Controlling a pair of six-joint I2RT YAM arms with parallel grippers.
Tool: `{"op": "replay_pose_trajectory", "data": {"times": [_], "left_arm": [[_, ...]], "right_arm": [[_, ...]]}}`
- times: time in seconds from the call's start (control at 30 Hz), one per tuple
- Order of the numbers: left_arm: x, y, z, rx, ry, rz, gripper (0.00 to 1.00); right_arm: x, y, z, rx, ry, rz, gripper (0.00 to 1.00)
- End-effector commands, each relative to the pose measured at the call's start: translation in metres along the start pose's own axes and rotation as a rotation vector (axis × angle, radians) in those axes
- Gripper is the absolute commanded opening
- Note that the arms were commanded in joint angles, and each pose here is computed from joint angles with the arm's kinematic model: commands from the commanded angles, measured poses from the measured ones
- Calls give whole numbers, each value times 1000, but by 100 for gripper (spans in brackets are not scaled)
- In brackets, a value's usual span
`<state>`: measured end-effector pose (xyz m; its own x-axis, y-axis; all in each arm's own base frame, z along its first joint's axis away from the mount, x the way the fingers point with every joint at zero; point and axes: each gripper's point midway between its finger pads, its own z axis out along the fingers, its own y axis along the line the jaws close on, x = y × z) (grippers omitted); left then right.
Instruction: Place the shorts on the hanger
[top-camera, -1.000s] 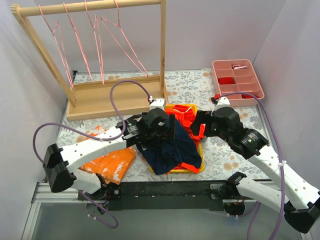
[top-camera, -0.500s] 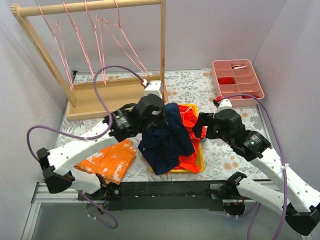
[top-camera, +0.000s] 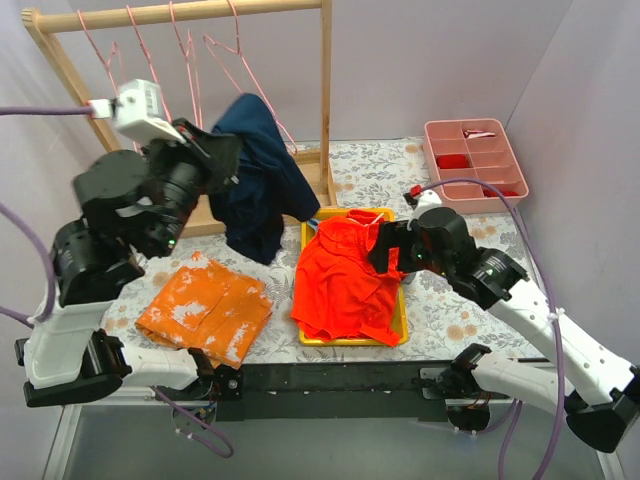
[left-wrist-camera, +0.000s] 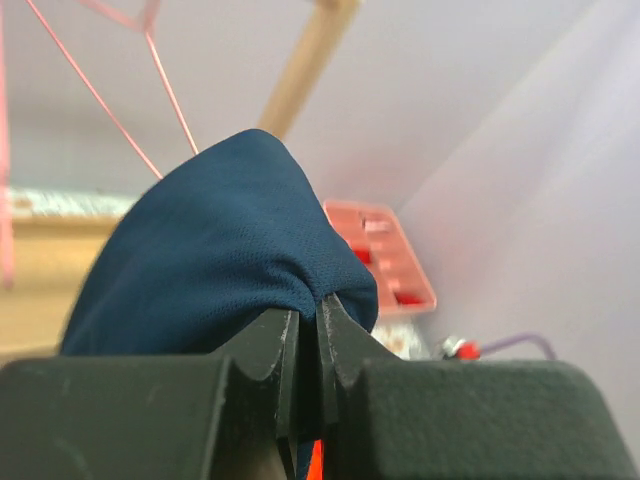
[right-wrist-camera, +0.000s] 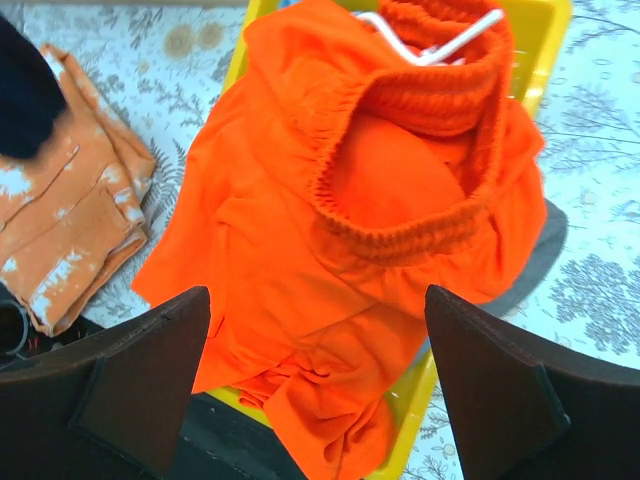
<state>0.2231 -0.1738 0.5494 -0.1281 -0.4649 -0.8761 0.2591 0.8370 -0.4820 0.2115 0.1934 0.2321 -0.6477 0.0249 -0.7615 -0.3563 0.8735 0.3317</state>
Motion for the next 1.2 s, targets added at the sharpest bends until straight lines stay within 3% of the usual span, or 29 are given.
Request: {"op": "replay_pose_trajectory", "data": {"times": [0.0, 0.3, 0.73, 0.9, 1.17], "left_arm": [[-63, 14, -18, -50, -168, -5, 0], [-66, 24, -20, -82, -196, 8, 0], [-60, 26, -22, -72, -182, 10, 0], [-52, 27, -20, -73, -164, 17, 0], [-37, 30, -18, -73, -143, 28, 0]], "right_arm": [[-16, 51, 6, -147, -37, -41, 95], [20, 146, 75, -266, 49, -138, 95], [95, 216, 147, -353, 226, -216, 94], [133, 213, 168, -340, 315, -250, 94], [187, 116, 148, -84, 418, -251, 94]]}}
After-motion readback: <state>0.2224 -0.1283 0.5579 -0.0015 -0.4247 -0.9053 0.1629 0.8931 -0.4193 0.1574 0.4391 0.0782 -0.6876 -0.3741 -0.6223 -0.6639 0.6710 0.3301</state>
